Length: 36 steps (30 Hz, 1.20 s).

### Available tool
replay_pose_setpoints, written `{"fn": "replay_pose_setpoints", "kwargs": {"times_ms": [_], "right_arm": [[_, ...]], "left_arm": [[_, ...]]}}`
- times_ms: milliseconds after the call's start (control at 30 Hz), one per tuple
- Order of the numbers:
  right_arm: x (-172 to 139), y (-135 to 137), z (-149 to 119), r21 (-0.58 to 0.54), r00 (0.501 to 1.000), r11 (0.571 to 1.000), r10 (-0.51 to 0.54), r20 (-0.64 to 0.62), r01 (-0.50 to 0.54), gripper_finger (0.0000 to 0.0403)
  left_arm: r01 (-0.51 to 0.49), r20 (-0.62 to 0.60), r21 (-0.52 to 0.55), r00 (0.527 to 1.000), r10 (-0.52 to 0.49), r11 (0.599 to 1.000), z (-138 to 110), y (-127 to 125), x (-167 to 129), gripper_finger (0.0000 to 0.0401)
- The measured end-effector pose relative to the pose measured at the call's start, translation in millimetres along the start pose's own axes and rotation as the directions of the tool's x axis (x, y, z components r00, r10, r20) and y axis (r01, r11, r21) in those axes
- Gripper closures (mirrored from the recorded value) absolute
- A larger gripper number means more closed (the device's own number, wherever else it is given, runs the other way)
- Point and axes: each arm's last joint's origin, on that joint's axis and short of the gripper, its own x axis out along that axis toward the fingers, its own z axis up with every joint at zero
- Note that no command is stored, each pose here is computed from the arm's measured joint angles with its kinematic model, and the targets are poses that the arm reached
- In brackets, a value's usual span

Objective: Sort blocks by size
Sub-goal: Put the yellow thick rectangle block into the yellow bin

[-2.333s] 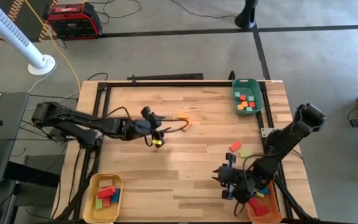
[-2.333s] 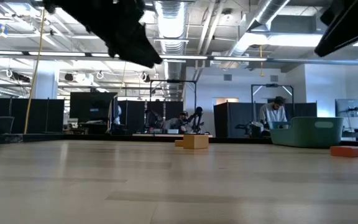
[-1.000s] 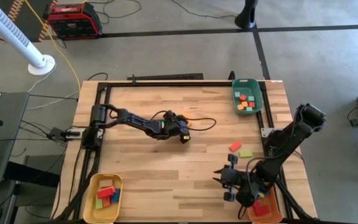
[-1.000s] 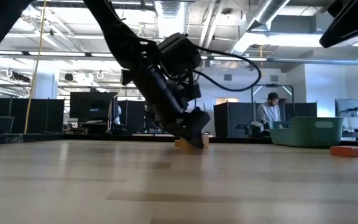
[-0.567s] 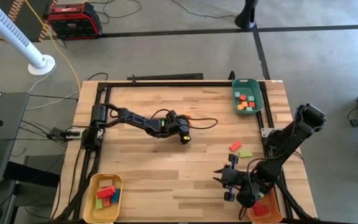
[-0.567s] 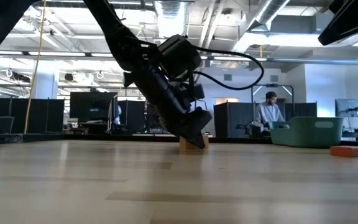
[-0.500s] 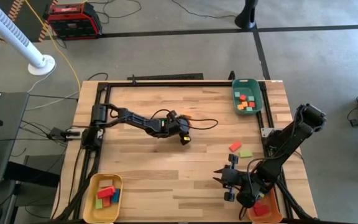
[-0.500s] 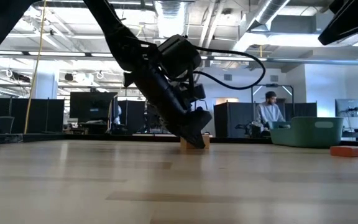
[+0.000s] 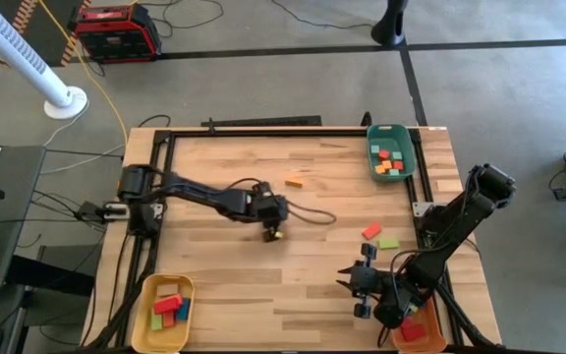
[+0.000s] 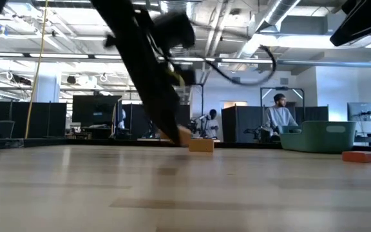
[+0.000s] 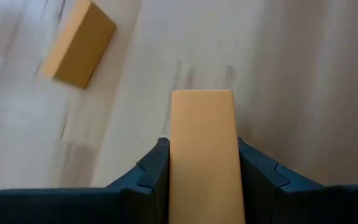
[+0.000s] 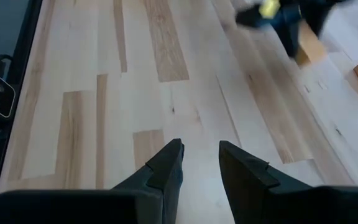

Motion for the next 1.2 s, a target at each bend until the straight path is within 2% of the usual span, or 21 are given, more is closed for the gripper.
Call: {"fn": "replay_pose_setpoints", "kwargs": {"times_ms": [233, 433, 600, 833, 1033, 1200], "right_arm": [[5.8, -5.9, 5.0, -0.019, 0.999, 0.999, -0.047, 0.019, 0.047, 0.0267], [17.4, -17.9, 14.3, -0.069, 0.991, 0.989, -0.125, 0.041, 0.127, 0.0267], [35.4, -37.1, 28.6, -0.073, 0.979, 0.976, -0.201, 0.041, 0.204, 0.0267], [57.5, -67.6, 44.5, -0.006, 0.955, 0.955, -0.295, 0.013, 0.295, 0.0267], [75.4, -89.6, 58.7, 0.049, 0.969, 0.968, -0.247, -0.024, 0.248, 0.0266], [98.7, -106.2, 64.9, 0.042, 0.969, 0.968, -0.246, -0.03, 0.247, 0.0256]], "left_arm": [[0.019, -0.063, 0.114, 0.998, -0.012, 0.993, -13.0, -14.5, -99.2, 0.0277], [0.087, 0.034, 0.06, 0.995, -0.09, 0.994, -35.6, -22.9, -191.2, 0.0277], [0.212, 0.098, 0.023, 0.972, -0.213, 0.977, -63.2, -30.8, -247.8, 0.0277], [0.29, 0.031, 0.021, 0.956, -0.29, 0.957, -105.2, -47.9, -284.8, 0.0277], [0.331, -0.046, -0.013, 0.942, -0.332, 0.943, -141.9, -63.8, -295.3, 0.0277], [0.362, -0.073, -0.066, 0.928, -0.366, 0.93, -171.1, -74.1, -300.8, 0.0277]]}}
